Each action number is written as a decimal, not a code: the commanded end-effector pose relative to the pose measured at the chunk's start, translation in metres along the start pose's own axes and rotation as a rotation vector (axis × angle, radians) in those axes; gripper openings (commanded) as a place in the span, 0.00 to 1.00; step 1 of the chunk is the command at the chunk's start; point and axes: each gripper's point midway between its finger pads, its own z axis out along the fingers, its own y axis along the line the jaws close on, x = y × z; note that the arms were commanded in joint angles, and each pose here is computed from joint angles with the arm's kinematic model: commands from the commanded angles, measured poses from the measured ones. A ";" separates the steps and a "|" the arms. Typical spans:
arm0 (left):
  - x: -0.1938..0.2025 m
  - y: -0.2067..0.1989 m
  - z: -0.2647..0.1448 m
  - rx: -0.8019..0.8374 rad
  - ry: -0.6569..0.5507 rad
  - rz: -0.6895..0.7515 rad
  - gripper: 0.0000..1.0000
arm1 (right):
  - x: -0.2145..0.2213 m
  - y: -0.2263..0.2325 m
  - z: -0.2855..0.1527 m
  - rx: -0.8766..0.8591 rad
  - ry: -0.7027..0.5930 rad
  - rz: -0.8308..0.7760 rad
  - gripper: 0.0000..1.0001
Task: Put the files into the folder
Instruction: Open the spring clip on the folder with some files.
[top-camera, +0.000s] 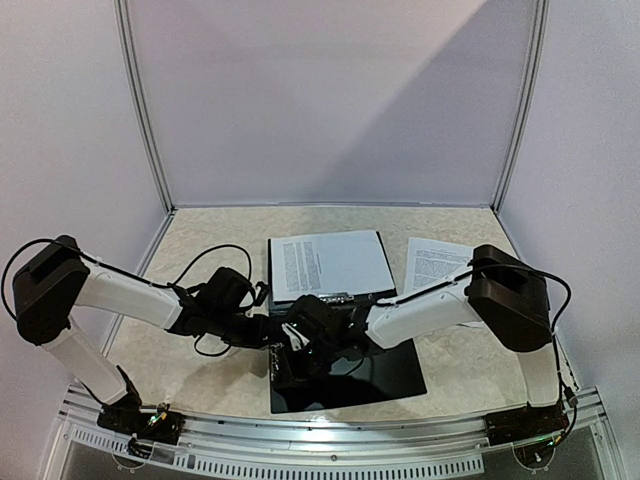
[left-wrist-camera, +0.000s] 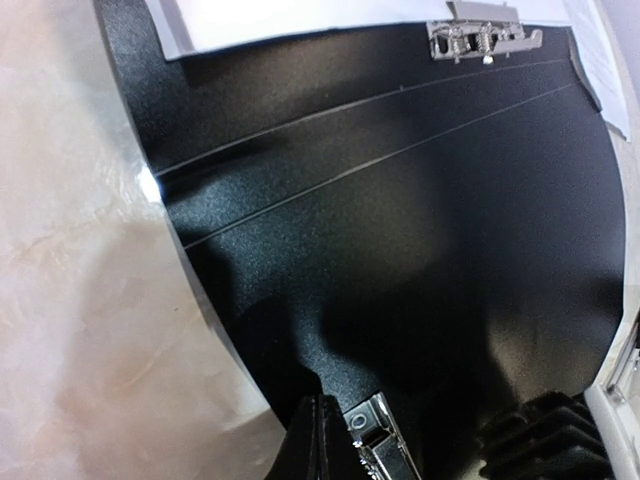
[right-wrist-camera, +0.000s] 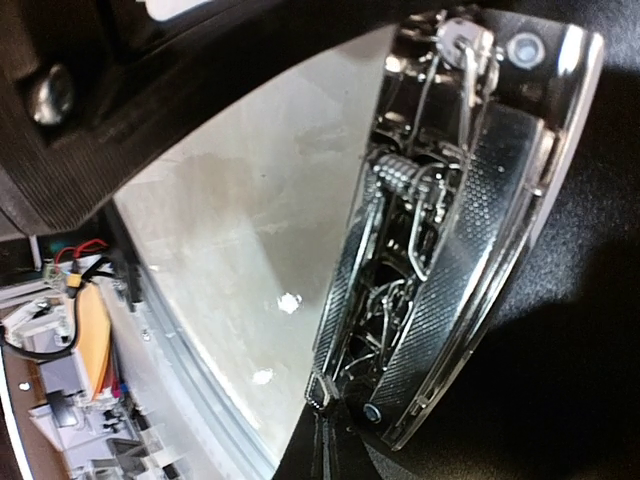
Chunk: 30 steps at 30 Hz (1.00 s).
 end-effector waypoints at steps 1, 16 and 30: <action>0.055 0.037 0.004 -0.115 0.174 -0.011 0.00 | 0.022 -0.071 0.017 0.124 0.039 0.157 0.05; 0.059 0.037 0.003 -0.107 0.178 -0.012 0.00 | -0.001 -0.034 -0.006 -0.003 -0.103 0.087 0.12; 0.059 0.038 0.003 -0.110 0.182 -0.009 0.00 | -0.010 -0.011 -0.006 -0.131 -0.142 0.056 0.10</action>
